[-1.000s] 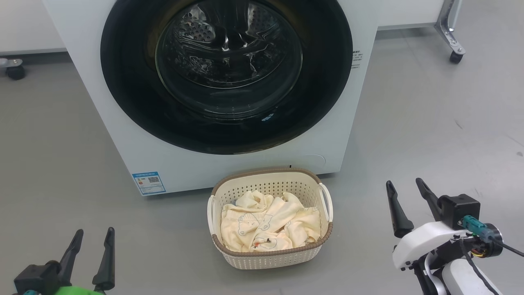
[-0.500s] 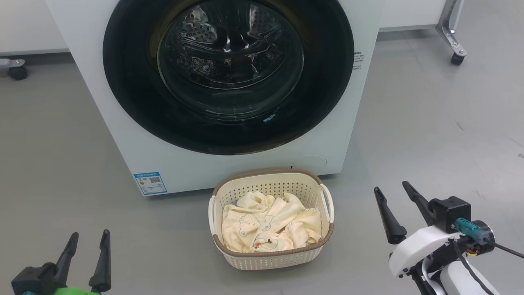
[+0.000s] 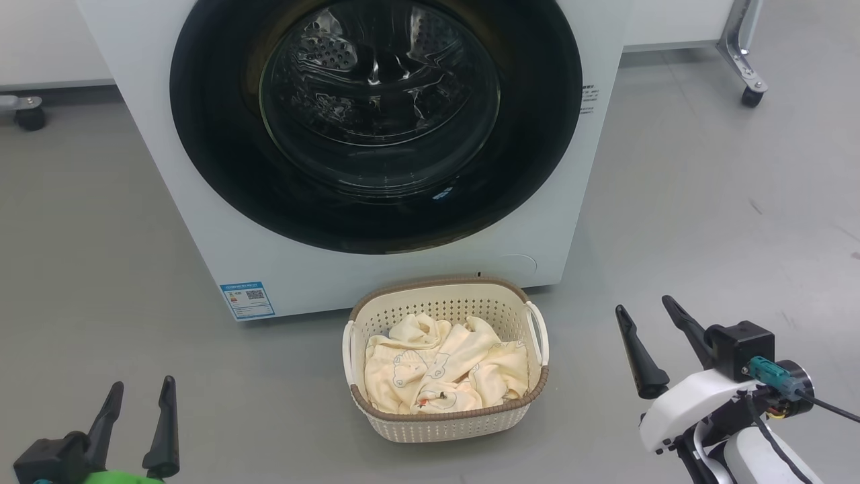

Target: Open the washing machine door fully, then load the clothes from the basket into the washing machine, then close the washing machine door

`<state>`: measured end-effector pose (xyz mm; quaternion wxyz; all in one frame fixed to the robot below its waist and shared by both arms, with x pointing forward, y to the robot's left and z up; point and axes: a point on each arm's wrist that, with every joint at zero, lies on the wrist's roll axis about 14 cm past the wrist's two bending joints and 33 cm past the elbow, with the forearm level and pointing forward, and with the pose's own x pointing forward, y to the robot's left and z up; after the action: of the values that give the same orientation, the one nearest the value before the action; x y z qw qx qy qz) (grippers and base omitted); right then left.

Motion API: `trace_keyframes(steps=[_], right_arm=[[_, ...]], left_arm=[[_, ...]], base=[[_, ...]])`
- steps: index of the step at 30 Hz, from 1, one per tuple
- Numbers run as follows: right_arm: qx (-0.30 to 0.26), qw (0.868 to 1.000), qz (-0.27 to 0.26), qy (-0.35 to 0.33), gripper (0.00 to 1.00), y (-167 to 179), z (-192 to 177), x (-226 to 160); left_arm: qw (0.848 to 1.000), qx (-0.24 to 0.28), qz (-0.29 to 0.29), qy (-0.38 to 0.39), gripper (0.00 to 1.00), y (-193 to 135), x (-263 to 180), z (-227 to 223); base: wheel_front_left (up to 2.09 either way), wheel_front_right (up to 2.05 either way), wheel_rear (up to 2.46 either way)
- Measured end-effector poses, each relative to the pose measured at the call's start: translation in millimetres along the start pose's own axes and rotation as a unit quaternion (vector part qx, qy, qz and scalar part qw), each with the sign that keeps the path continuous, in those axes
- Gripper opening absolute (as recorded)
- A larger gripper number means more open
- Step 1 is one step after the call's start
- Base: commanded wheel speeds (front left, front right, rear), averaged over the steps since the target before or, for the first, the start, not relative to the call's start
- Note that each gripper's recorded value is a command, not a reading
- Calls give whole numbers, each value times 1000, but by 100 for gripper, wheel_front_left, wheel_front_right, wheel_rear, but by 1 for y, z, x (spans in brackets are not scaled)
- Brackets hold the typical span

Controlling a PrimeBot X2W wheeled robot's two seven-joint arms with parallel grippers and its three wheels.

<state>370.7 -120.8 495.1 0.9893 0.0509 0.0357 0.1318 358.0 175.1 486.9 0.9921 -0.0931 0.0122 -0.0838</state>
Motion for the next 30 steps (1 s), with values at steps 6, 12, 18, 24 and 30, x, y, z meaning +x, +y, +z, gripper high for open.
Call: trace_keyframes(steps=[6, 12, 18, 24, 30], right_arm=[[1, 1000, -5, -3, 100, -2, 1, 0], [2, 1000, -17, -8, 100, -7, 3, 1], [2, 1000, -28, -13, 100, -13, 5, 1], [4, 999, -29, -13, 100, -13, 5, 1], [4, 999, -33, -17, 100, -14, 6, 1]], left_arm=[[1000, -3, 6, -1, 100, 3, 0, 0], [1000, -4, 9, -2, 100, 4, 0, 0], [1000, 1, 11, 0, 100, 6, 0, 0], [1000, 1, 15, -1, 100, 8, 1, 0], [1000, 3, 18, -3, 100, 10, 2, 1]], base=[[0, 0, 0], [0, 0, 0], [0, 0, 0], [0, 0, 0], [0, 0, 0]])
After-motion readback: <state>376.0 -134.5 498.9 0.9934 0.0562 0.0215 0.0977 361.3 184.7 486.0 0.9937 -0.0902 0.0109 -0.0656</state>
